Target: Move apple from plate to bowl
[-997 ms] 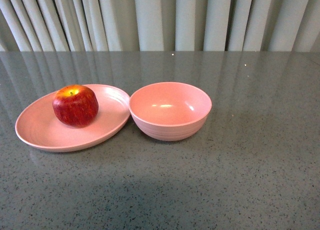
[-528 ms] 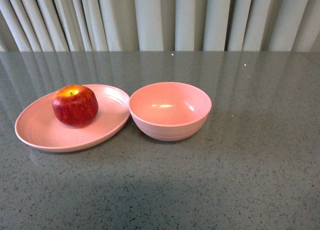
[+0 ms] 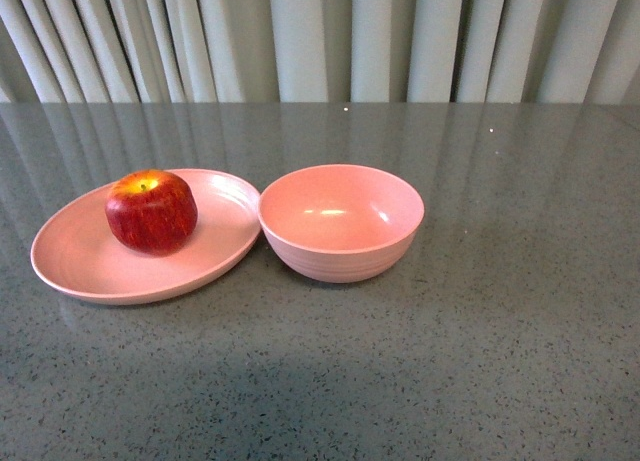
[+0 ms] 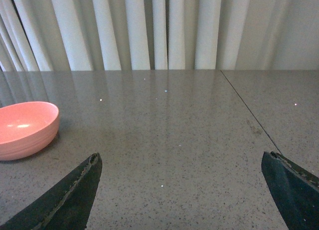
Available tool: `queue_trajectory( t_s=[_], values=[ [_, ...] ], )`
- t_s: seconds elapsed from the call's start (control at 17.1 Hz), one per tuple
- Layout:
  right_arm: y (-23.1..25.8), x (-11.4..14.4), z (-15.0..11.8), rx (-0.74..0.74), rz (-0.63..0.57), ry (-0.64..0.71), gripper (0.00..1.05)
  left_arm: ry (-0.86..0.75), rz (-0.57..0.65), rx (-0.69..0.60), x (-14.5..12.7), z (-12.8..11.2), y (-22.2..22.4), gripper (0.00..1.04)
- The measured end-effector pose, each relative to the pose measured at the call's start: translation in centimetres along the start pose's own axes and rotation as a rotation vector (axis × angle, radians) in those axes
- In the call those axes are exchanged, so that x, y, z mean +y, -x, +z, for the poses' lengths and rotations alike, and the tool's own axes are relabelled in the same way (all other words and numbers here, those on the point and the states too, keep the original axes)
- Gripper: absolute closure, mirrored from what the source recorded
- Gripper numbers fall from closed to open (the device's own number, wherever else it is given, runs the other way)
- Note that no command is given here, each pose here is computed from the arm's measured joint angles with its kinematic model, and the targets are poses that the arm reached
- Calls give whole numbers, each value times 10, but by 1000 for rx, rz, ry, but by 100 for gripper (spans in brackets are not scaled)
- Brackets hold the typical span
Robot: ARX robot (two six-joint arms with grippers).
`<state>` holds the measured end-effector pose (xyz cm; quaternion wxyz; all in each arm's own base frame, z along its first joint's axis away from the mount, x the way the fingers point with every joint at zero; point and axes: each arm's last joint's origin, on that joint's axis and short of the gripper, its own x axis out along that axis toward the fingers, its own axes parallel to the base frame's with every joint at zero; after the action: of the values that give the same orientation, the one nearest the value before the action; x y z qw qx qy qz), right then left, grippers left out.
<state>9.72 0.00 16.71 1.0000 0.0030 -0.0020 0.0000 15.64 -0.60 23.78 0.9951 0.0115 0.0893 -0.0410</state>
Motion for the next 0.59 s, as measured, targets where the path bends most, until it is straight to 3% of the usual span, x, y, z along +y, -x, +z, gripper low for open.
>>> queue_trajectory(
  t_s=[0.12, 0.35, 0.47, 0.59],
  values=[
    [0, 0, 0, 0, 0, 0, 7, -8, -53, 17, 0, 27, -39, 7],
    [0, 0, 0, 0, 0, 0, 7, 11, -139, 181, -13, 38, -116, 7],
    [0, 0, 0, 0, 0, 0, 7, 9, -159, 237, -23, 36, -143, 7],
    [0, 0, 0, 0, 0, 0, 7, 3, -134, 364, -30, 14, -184, 7]
  ],
)
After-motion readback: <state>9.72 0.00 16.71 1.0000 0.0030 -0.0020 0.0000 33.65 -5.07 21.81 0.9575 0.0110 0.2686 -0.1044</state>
